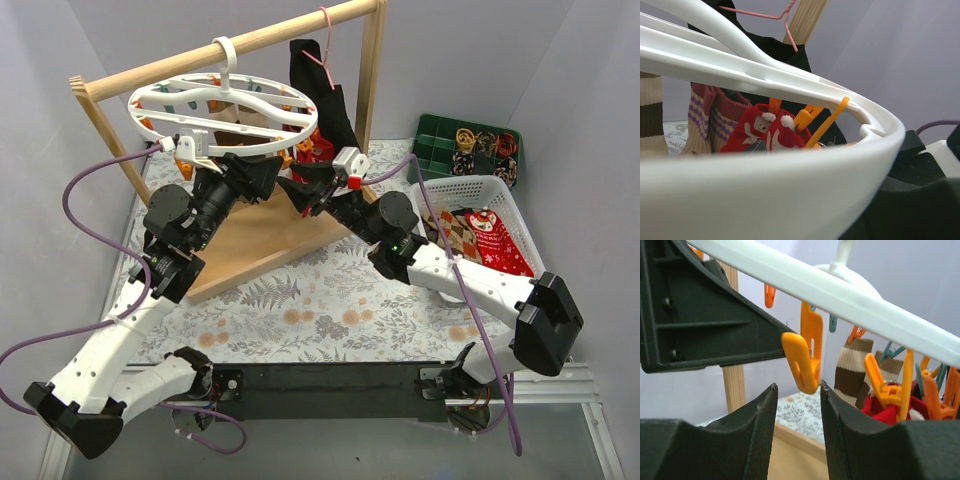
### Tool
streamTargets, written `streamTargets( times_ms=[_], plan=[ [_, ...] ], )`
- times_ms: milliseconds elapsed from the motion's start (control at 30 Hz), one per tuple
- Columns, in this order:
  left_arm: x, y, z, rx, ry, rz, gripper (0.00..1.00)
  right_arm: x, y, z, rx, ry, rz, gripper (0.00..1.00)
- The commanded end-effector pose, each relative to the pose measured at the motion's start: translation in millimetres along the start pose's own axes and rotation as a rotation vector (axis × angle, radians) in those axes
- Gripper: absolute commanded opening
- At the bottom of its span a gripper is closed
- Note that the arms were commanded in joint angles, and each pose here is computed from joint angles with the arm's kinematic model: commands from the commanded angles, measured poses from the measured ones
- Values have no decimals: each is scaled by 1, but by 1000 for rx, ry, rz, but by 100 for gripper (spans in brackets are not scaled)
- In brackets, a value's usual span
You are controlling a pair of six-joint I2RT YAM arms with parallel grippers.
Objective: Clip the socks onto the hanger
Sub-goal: Open the clamp at the hanger.
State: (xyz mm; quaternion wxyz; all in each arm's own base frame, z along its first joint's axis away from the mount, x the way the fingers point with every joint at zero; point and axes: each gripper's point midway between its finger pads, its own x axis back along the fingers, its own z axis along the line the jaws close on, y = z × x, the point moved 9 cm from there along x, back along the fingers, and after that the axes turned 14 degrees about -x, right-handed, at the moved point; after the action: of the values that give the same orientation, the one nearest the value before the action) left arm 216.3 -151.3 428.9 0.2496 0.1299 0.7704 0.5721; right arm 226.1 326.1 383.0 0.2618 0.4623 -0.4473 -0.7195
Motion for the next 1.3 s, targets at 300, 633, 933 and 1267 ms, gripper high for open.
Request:
streamTargets(
  times_ms=[300, 633, 933, 1267],
  plan=[
    [-3, 9, -4, 32, -16, -13, 50, -15, 15, 0, 118, -47, -151, 44],
    [-1, 9, -4, 33, -16, -13, 50, -17, 21, -2, 131, -69, -191, 41],
    [0, 8, -4, 26, -17, -15, 50, -17, 21, -1, 132, -63, -191, 27],
    [16, 10, 3, -164, -24, -26, 50, -5, 17, 1, 129, -56, -136, 1]
  ],
)
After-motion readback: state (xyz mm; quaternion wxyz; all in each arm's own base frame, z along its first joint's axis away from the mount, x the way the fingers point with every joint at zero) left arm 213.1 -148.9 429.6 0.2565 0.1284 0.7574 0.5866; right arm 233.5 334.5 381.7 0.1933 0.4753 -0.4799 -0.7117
